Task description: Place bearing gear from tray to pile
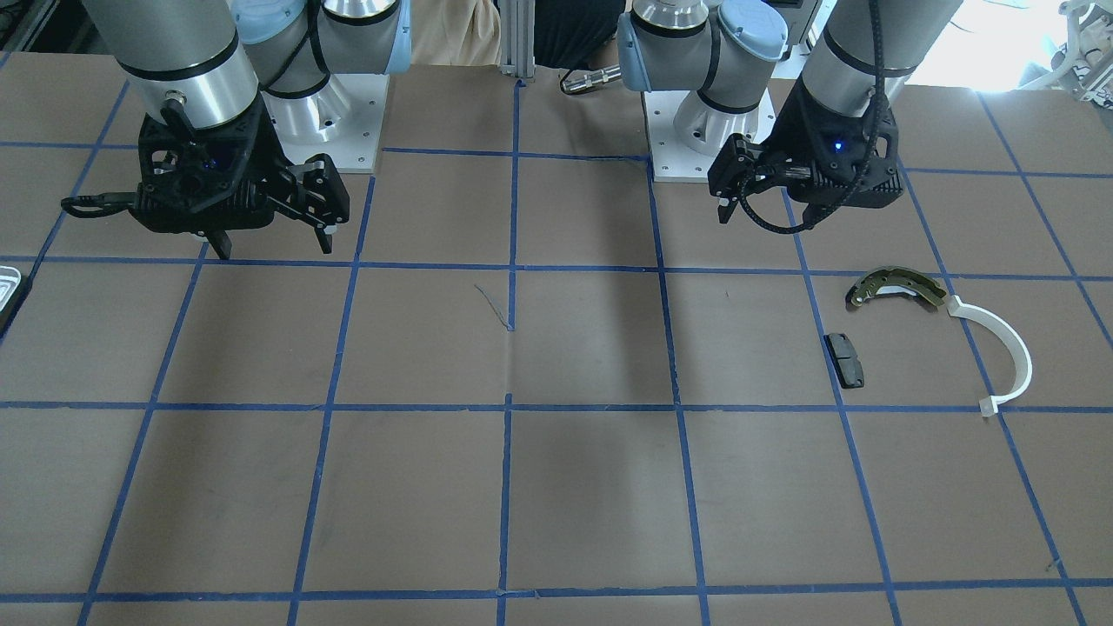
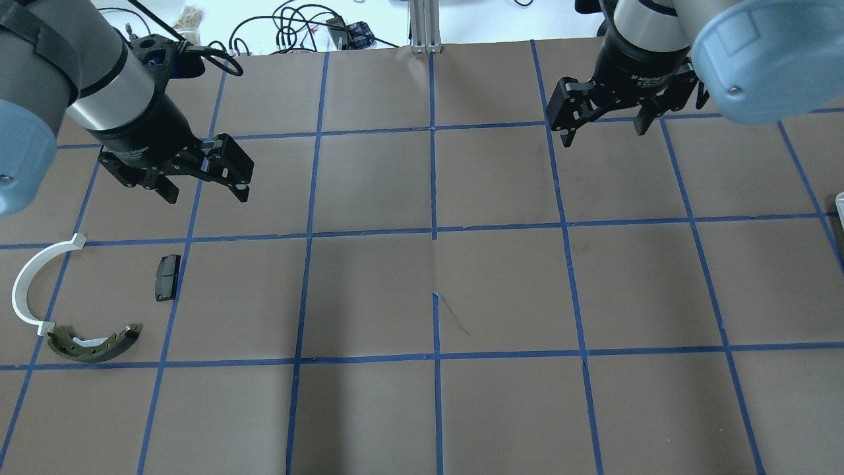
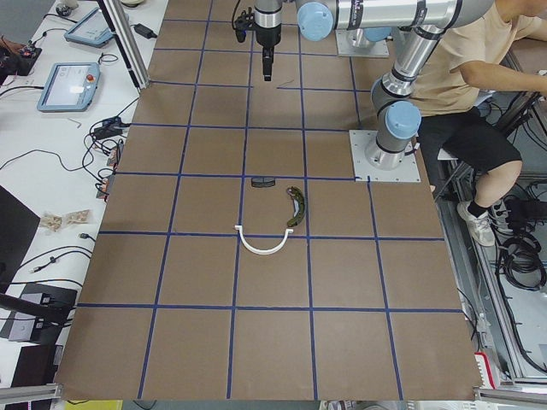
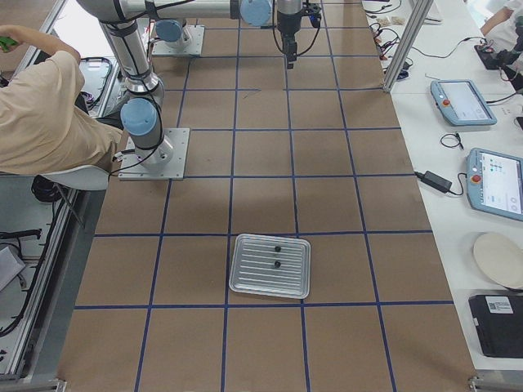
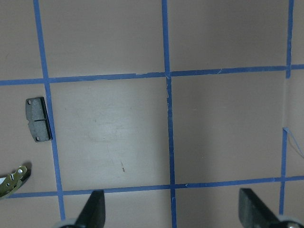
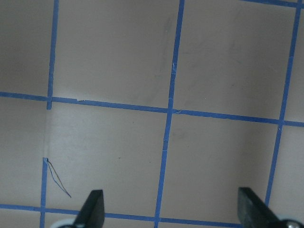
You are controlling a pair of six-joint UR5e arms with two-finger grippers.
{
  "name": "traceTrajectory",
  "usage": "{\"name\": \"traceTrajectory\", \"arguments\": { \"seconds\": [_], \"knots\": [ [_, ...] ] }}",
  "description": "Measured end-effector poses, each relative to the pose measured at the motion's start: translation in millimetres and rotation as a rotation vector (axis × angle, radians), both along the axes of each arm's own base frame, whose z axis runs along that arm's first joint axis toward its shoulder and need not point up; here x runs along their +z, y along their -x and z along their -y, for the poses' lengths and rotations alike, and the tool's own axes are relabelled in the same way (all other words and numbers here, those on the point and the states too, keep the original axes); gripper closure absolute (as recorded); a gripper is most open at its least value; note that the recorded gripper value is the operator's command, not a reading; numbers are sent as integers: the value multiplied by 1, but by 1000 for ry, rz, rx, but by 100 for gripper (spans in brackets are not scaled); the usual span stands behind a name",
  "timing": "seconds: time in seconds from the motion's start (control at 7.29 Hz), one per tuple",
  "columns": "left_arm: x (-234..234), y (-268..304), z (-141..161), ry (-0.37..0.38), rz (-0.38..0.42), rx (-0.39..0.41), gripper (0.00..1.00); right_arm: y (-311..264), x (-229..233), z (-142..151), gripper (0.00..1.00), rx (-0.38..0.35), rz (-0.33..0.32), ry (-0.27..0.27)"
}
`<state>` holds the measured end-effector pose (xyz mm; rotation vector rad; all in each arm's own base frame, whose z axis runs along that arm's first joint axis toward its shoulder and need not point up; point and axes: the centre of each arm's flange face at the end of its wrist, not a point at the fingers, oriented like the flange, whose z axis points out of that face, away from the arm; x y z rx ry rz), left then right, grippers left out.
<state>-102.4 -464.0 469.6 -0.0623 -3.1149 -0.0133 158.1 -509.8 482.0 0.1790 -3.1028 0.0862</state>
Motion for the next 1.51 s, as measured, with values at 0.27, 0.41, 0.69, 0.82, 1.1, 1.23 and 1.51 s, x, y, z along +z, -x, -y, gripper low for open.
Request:
{"name": "traceTrajectory", "arguments": {
  "seconds": [0.27,0.41,0.69,0.82,1.1,1.23,1.51],
  "knots": [
    [-1,-1,0,-4,1,1,0,1,0,1,0,9,3,1],
    [-2,-1,1,-7,1,2,0,8,-1,4,0,3,-3,-2],
    [-5,-2,4,-11,0,3,0,77,-8,20,0,-42,-12,-22],
    [-8,-3,6,-14,-1,4,0,136,-15,26,0,-43,-14,-39],
    [-11,-4,8,-19,-1,4,0,265,-48,20,0,-40,-11,-75],
    [-15,-4,8,-26,-1,4,0,326,-73,14,0,-28,-29,-64],
    [-24,-4,5,-28,-1,-5,0,435,-143,9,0,41,-68,-46]
  ]
}}
